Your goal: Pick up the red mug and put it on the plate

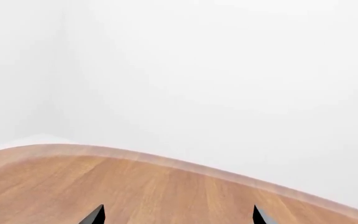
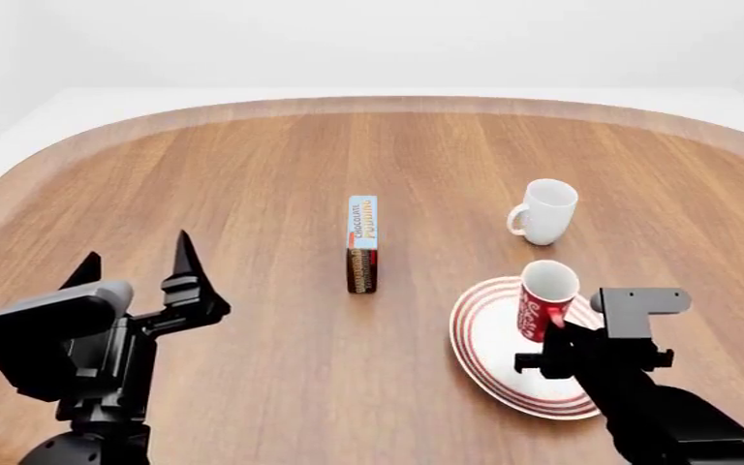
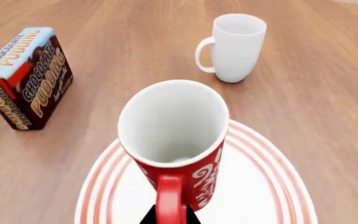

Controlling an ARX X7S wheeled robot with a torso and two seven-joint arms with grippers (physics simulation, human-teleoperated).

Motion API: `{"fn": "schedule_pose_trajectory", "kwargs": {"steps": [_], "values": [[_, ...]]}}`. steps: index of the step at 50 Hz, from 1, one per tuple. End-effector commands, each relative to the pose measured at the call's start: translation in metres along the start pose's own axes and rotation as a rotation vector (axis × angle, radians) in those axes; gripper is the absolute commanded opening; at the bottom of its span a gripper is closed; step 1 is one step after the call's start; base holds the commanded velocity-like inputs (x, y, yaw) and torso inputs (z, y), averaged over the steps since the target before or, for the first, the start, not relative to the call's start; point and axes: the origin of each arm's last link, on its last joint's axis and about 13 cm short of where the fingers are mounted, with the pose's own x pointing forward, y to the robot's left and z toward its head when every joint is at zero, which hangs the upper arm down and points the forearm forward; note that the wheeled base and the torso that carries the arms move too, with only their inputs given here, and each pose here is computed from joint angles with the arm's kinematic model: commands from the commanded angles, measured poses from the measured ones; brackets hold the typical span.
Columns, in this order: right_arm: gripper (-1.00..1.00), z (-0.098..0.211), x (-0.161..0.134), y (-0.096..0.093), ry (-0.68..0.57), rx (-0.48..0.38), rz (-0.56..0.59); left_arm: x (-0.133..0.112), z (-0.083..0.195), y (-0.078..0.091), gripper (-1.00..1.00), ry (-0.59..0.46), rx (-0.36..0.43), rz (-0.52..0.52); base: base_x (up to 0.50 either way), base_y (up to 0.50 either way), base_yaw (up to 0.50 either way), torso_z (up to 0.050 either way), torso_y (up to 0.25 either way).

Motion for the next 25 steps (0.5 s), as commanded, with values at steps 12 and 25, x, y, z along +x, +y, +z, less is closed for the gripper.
{"fn": "schedule_pose_trajectory", "kwargs": {"steps": [12, 25], "values": [[-1.00, 0.001, 0.026, -0.003, 0.042, -0.004, 0.000, 0.000, 0.005, 0.001, 1.00, -0.011, -0.011, 0.001, 0.00, 0.00, 0.00, 0.000, 0.001], [-1.00, -0.003, 0.028, -0.003, 0.076, -0.012, -0.002, -0.001, 0.006, 0.001, 1.00, -0.014, -0.015, 0.001, 0.00, 0.00, 0.00, 0.000, 0.000]]}}
